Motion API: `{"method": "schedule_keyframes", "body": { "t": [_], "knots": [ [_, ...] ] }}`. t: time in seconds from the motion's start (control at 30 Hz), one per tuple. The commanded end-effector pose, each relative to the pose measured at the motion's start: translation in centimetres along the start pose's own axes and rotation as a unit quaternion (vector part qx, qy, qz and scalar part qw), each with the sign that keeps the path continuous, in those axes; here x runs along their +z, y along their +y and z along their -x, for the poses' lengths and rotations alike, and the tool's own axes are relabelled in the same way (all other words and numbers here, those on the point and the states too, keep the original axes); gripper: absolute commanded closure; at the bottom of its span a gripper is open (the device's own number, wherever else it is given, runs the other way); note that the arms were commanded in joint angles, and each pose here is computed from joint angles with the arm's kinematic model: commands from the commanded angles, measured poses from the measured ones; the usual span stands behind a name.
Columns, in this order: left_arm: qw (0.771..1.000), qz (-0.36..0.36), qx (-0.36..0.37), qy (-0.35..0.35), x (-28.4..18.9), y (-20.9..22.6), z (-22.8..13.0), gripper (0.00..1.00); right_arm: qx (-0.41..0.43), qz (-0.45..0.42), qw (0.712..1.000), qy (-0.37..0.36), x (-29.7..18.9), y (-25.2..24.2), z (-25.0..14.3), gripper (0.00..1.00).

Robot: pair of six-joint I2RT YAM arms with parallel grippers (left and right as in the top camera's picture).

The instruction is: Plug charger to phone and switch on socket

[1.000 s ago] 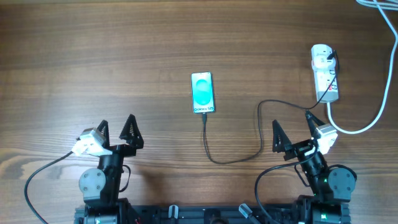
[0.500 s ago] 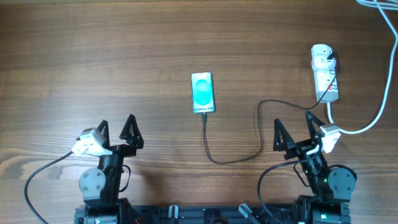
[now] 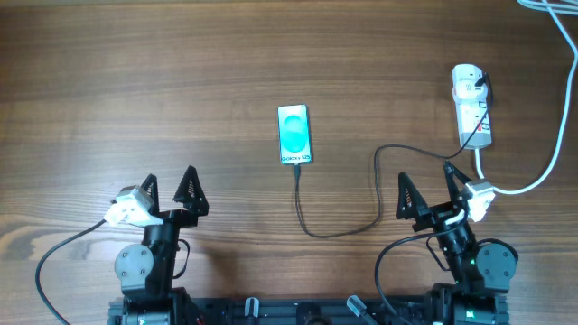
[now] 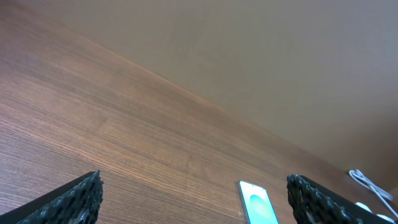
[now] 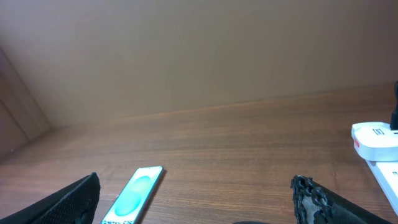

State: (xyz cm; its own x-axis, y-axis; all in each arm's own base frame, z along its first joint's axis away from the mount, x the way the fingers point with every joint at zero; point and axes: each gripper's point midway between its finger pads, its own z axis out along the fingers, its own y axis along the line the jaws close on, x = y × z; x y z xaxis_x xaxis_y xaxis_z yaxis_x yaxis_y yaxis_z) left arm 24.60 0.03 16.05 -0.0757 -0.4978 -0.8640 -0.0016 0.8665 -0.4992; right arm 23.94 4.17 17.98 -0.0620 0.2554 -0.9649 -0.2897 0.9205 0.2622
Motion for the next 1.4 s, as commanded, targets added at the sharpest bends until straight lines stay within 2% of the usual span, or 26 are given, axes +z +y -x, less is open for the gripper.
{"method": "schedule_keyframes", "body": {
  "t": [0.0, 1.37],
  "knots": [
    [1.0, 0.009, -0.001, -0.007, 0.0, 0.5, 0.1, 0.0, 0.005, -0.004, 1.0, -0.009, -0.1, -0.1, 0.3, 0.0],
    [0.999, -0.033, 0.002, 0.018, 0.0, -1.6, -1.1, 0.0, 0.005, -0.004, 1.0, -0.009, -0.1, -0.1, 0.3, 0.0]
  ]
}}
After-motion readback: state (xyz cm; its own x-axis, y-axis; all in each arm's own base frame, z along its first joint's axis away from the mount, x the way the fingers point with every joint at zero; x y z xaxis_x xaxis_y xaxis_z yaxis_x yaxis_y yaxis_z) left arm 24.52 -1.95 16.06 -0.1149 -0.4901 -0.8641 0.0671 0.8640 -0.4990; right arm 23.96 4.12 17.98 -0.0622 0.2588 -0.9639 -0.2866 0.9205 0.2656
